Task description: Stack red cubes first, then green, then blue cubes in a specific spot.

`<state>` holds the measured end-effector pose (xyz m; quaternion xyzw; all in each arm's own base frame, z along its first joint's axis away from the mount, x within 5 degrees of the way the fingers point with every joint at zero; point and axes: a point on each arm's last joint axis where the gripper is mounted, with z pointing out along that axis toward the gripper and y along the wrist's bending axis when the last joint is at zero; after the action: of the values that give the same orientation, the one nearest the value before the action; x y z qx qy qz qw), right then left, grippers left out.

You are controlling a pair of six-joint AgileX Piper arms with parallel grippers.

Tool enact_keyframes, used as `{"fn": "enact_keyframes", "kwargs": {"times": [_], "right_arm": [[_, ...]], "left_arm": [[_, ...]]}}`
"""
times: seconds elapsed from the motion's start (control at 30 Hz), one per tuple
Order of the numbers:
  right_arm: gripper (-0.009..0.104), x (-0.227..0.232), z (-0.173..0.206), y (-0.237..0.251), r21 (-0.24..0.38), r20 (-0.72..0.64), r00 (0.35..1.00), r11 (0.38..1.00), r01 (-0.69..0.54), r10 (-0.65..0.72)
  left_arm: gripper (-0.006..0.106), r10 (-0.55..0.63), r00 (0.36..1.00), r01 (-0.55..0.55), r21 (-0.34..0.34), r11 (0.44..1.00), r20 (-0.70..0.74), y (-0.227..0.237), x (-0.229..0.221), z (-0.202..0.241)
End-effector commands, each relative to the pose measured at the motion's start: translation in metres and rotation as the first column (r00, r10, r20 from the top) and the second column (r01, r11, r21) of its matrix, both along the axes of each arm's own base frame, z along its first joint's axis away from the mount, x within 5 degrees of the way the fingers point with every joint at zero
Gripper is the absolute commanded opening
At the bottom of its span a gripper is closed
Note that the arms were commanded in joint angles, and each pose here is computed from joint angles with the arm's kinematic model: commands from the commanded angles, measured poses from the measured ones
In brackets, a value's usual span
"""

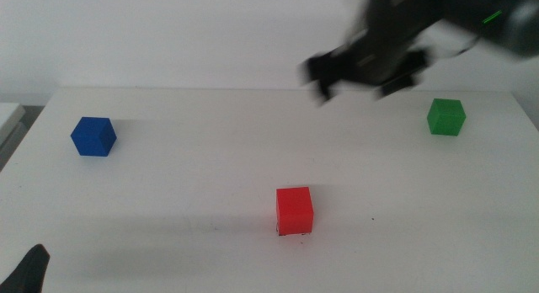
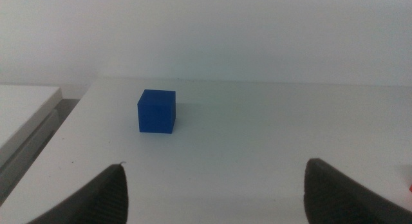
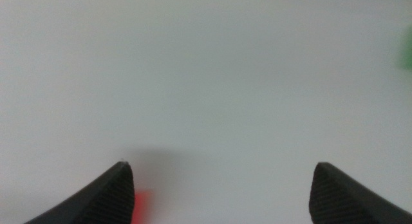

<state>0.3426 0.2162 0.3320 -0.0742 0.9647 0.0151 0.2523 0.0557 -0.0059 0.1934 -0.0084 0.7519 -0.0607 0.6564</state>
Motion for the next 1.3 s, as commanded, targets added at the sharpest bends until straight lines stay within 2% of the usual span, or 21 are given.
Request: {"fn": "enact_keyframes", "kwargs": {"times": [0.0, 0.1, 0.23, 0.47, 0.8, 1.17, 1.23, 1.27], "right_arm": [[0.093, 0.022, 0.008, -0.048, -0.067, 0.003, 0.999, 0.997, 0.036, -0.036], [0.093, 0.049, 0.008, -0.098, -0.051, -0.032, 0.994, 0.994, 0.098, -0.1], [0.093, 0.089, -0.004, -0.162, -0.031, -0.011, 0.976, 0.975, 0.218, -0.219], [0.093, 0.14, -0.056, -0.219, -0.077, -0.051, 0.963, 0.963, 0.259, -0.264], [0.093, 0.175, -0.109, -0.225, 0.005, -0.061, 0.963, 0.965, 0.264, -0.263], [0.092, 0.188, -0.147, -0.225, 0.008, -0.062, 0.961, 0.963, 0.27, -0.269], [0.089, 0.19, -0.153, -0.225, 0.011, -0.057, 0.962, 0.963, 0.269, -0.268], [0.083, 0.19, -0.154, -0.225, 0.012, -0.057, 0.961, 0.962, 0.271, -0.27]], "left_arm": [[0.094, 0.004, 1.0, -0.004, 0.0, 1.0, 0.019, 0.0, 0.0, 0.002], [0.094, 0.004, 1.0, -0.004, 0.002, 1.0, 0.02, 0.0, 0.0, 0.002], [0.094, 0.004, 1.0, -0.004, 0.002, 1.0, 0.02, 0.0, 0.0, 0.002], [0.094, 0.004, 1.0, -0.004, 0.002, 1.0, 0.02, 0.0, 0.0, 0.002], [0.094, 0.004, 1.0, -0.004, 0.002, 1.0, 0.02, 0.0, 0.0, 0.002], [0.094, 0.004, 1.0, -0.004, 0.002, 1.0, 0.02, 0.0, 0.0, 0.002], [0.094, 0.004, 1.0, -0.004, 0.002, 1.0, 0.02, 0.0, 0.0, 0.002], [0.094, 0.004, 1.0, -0.004, 0.002, 1.0, 0.02, 0.0, 0.0, 0.002]]}}
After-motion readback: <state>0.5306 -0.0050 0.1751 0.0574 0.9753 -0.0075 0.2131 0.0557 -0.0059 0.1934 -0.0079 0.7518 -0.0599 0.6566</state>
